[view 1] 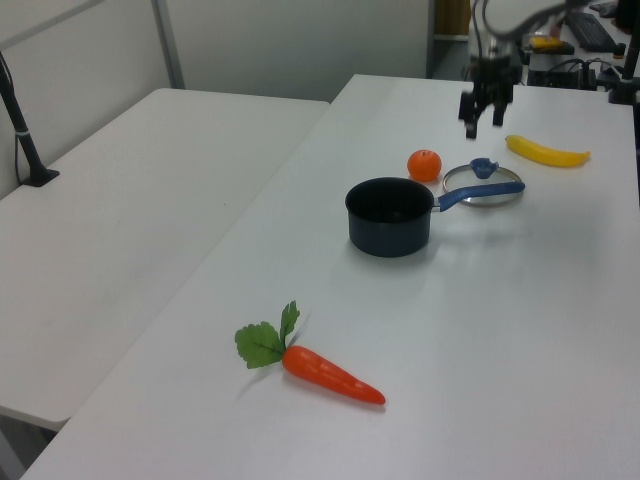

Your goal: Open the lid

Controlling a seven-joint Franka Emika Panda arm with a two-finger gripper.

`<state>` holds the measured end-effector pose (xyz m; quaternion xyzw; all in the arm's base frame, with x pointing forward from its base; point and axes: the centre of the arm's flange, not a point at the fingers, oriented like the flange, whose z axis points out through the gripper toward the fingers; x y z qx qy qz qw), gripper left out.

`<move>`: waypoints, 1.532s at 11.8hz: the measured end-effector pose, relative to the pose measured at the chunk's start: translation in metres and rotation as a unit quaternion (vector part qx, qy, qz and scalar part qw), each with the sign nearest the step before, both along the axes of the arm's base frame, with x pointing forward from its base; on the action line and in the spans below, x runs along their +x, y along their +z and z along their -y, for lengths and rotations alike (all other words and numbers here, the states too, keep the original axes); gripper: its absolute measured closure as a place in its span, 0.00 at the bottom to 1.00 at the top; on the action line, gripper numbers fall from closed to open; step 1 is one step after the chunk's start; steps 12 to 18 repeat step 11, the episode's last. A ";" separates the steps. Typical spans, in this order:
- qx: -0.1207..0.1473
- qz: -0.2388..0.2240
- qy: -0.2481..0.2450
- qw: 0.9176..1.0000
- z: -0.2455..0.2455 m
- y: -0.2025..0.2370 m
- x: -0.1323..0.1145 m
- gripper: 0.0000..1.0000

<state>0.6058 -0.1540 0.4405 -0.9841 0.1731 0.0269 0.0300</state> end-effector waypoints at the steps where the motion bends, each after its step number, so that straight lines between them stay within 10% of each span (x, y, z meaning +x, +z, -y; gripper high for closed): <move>1: 0.001 0.010 0.006 1.000 -0.004 0.055 -0.003 0.00; 8: -0.003 0.045 0.094 0.995 -0.102 0.138 -0.014 0.00; 18: 0.001 0.038 0.107 0.994 -0.116 0.160 -0.031 0.00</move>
